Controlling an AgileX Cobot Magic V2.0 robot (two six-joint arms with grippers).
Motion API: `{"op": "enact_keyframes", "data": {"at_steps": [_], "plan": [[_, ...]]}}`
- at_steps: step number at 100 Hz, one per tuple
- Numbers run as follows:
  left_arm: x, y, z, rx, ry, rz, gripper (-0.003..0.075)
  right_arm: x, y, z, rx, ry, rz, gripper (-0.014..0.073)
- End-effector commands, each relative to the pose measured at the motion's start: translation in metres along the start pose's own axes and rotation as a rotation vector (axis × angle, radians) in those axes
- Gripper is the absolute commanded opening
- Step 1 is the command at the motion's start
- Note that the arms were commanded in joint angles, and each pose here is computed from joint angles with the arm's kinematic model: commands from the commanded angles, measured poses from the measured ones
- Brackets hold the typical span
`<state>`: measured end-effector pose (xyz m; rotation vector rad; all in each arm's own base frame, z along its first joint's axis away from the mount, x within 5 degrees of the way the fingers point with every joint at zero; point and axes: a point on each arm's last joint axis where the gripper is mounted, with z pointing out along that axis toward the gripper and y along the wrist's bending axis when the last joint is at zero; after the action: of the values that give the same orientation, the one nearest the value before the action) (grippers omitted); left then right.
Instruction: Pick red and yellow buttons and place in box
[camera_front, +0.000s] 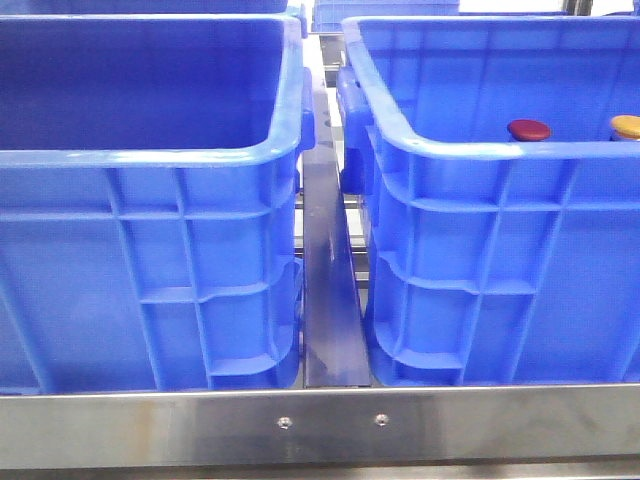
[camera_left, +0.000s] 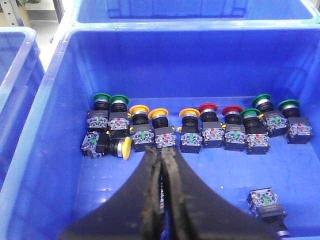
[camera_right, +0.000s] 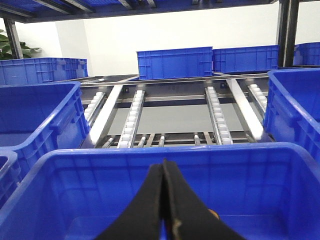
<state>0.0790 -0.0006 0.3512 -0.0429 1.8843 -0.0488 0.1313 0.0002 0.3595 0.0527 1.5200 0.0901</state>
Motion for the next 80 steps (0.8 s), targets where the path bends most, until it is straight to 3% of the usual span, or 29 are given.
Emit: {"op": "enact_keyframes", "data": {"at_steps": [1,18,32,80], "plan": [[-0.014,-0.001,-0.003,0.011,-0.096,-0.008,-0.0019,-0.009,0.0,-0.002,0.004,-0.029,-0.008,-0.0069],[-0.015,-0.001,-0.003,0.013,-0.11,-0.008,-0.0019,-0.009,0.0,-0.002,0.004,-0.029,-0.008,-0.0069],[-0.008,-0.002,-0.007,0.033,-0.203,-0.017,-0.0019,-0.009,0.0,-0.002,0.004,-0.029,-0.008,-0.0069],[0.096,0.002,0.006,0.08,-0.432,-0.015,-0.0019,-0.009,0.0,-0.002,0.004,-0.029,-0.008,-0.0069]]}}
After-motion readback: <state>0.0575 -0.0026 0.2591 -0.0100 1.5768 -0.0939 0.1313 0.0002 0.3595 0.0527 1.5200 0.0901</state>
